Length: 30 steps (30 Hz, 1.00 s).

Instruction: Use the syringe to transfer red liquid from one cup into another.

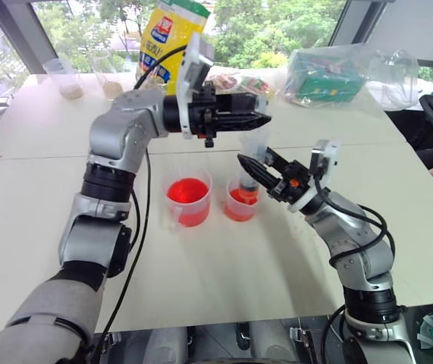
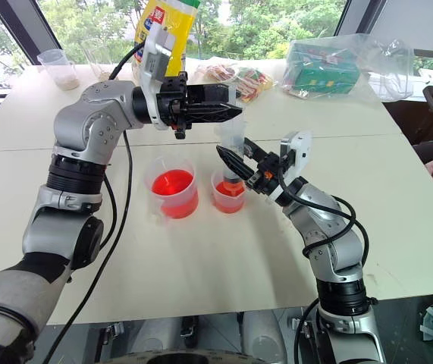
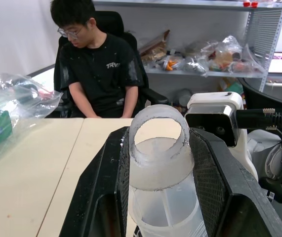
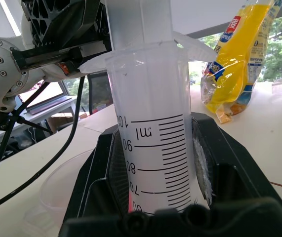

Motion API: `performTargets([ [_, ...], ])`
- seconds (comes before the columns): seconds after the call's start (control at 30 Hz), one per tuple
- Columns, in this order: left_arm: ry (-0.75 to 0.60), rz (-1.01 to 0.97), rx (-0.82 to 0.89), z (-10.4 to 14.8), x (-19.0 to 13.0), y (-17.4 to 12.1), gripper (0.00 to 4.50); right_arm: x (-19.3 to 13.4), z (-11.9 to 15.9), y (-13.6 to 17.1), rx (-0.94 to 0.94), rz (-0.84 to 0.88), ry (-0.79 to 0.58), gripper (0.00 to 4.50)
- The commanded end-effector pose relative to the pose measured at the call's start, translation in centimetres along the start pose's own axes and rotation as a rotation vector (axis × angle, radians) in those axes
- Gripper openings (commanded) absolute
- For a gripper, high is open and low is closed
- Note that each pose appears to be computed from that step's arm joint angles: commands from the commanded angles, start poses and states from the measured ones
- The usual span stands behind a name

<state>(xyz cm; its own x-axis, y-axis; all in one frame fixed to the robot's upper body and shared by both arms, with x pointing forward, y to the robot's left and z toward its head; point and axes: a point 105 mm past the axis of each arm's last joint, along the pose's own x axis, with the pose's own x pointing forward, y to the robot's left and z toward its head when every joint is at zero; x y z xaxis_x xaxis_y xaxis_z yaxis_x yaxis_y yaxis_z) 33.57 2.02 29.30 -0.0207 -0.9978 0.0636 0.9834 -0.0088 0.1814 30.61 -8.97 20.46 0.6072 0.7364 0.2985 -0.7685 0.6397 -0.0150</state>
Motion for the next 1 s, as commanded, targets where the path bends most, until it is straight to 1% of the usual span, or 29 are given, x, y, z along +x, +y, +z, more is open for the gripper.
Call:
performTargets([
  [0.03,0.019,-0.077,0.000,-0.4,1.1,-1.3,1.24,0.5,2.7,0.4,-0.061,0.017,-0.086,1.43],
  [0.2,0.028,-0.092,-0.014,-1.0,1.2,-1.9,1.24,0.8,3.9,0.4,-0.071,0.019,-0.119,1.43],
  [0.43,0.031,-0.101,-0.031,-1.5,1.4,-2.3,1.24,1.0,4.8,0.4,-0.082,0.024,-0.133,1.43],
  [1.0,0.043,-0.104,-0.058,-2.4,1.6,-2.8,1.24,1.1,5.5,0.8,-0.084,0.032,-0.143,1.43],
])
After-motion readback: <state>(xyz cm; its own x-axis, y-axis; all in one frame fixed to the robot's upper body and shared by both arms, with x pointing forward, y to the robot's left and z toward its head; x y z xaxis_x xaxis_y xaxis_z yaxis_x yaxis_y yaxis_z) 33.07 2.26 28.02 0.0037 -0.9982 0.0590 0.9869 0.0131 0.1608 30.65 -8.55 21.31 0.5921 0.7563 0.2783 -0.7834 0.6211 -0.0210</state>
